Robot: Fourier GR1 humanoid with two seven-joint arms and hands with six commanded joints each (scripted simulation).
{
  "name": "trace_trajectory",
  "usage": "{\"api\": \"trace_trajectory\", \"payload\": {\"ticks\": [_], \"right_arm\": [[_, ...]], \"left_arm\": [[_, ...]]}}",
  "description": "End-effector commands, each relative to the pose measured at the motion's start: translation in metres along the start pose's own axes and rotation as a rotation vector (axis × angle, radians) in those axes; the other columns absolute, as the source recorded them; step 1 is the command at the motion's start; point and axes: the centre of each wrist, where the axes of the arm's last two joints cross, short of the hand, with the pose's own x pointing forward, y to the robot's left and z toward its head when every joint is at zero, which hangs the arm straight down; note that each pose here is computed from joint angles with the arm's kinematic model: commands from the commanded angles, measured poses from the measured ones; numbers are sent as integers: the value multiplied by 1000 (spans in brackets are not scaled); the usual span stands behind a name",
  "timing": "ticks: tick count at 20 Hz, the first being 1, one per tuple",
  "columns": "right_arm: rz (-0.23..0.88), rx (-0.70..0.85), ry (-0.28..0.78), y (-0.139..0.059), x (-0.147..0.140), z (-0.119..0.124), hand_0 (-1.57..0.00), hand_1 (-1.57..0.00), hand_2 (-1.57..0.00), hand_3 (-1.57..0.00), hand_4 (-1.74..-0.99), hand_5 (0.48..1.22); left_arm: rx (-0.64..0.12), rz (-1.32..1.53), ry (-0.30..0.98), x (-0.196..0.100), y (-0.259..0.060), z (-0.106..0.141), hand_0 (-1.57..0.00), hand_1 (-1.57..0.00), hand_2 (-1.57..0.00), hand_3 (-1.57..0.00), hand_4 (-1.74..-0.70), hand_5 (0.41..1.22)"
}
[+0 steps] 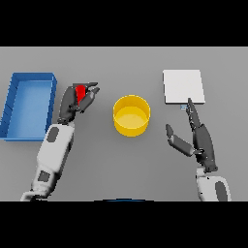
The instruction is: Pick up the red beaker and tilt it to pour out 1 green nut into yellow bowl. Pick up the yellow bowl and place it on the metallic measuring scale.
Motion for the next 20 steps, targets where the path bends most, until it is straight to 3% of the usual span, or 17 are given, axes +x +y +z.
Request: {"api": "trace_trajectory", "payload": {"ticks": [1, 7, 13, 17, 20], "right_arm": [[8, 2, -3, -1, -2, 3, 1, 1, 1, 1, -1281, 676], [31, 11, -21, 0, -1, 0, 1, 1, 1, 1, -1250, 672], [69, -7, -22, 1, 6, 5, 1, 1, 1, 1, -1243, 694], [68, 0, -9, 0, 8, 9, 1, 1, 1, 1, -1243, 710], [71, 5, -15, 1, 9, 7, 1, 1, 1, 1, -1254, 717]], "left_arm": [[8, -3, -9, 2, 3, -2, -1475, -1478, -1479, -1478, -1645, 1112], [21, -70, -121, 37, 9, -5, -1546, -1546, -1547, -1547, -1716, 1097], [-164, -431, -147, 75, 2, -10, -1563, -1563, -1563, -1563, -1733, 1119], [-210, -494, -162, 79, 2, -3, -1563, -1563, -1563, -1563, -1733, 1113], [-258, -719, -184, 93, -10, -7, -1567, -1567, -1567, -1567, -1737, 1112]]}}
